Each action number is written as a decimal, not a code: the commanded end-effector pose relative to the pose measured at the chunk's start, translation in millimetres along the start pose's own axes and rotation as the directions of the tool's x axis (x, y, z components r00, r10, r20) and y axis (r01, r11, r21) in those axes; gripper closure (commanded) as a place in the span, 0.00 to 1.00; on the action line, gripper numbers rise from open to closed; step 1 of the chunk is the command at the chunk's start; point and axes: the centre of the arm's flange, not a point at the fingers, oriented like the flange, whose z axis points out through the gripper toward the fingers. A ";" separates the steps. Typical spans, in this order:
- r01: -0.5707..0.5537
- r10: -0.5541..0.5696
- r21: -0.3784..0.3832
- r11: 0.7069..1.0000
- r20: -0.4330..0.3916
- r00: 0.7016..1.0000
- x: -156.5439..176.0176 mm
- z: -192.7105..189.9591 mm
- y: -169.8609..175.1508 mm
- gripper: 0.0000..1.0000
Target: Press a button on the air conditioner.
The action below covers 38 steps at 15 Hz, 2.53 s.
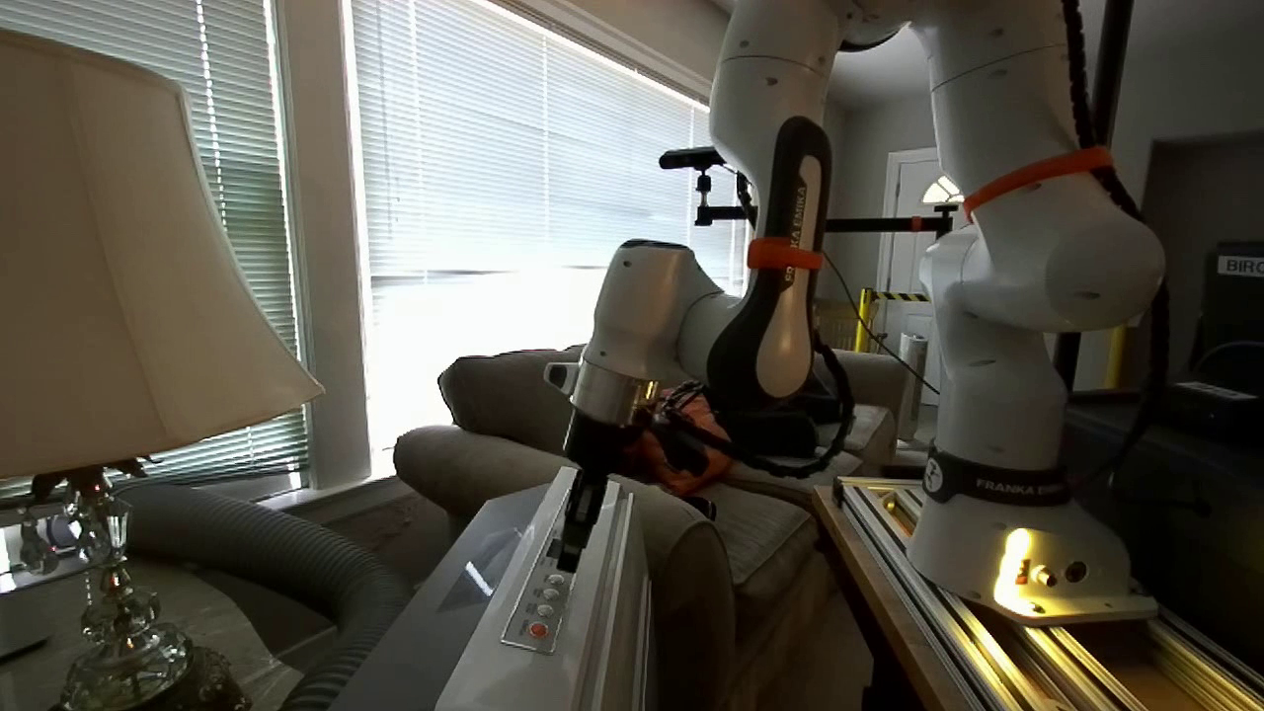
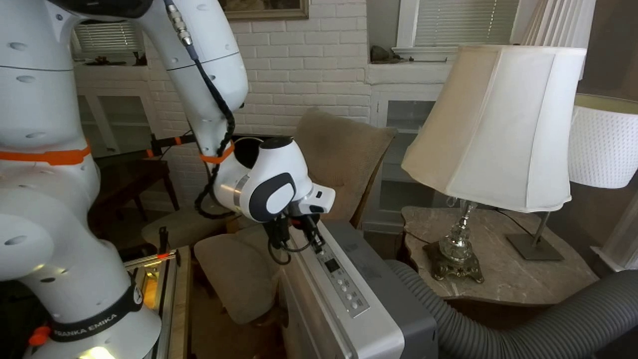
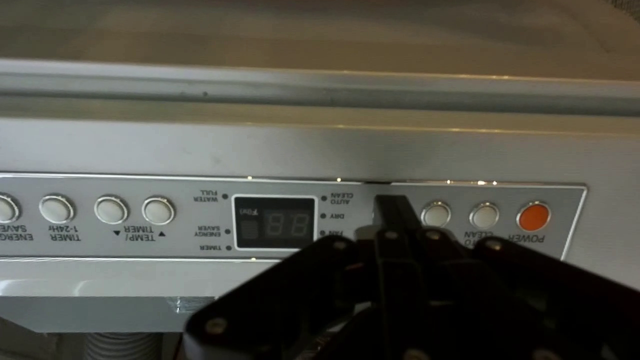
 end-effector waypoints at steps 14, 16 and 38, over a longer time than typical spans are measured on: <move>0.028 -0.027 0.023 0.999 -0.045 0.999 -9.7 28.4 -6.1 1.00; 0.026 -0.026 0.019 0.999 -0.021 0.999 -10.4 30.3 -5.3 1.00; -0.012 0.011 0.060 0.998 0.007 1.000 -4.1 -49.9 -21.6 0.67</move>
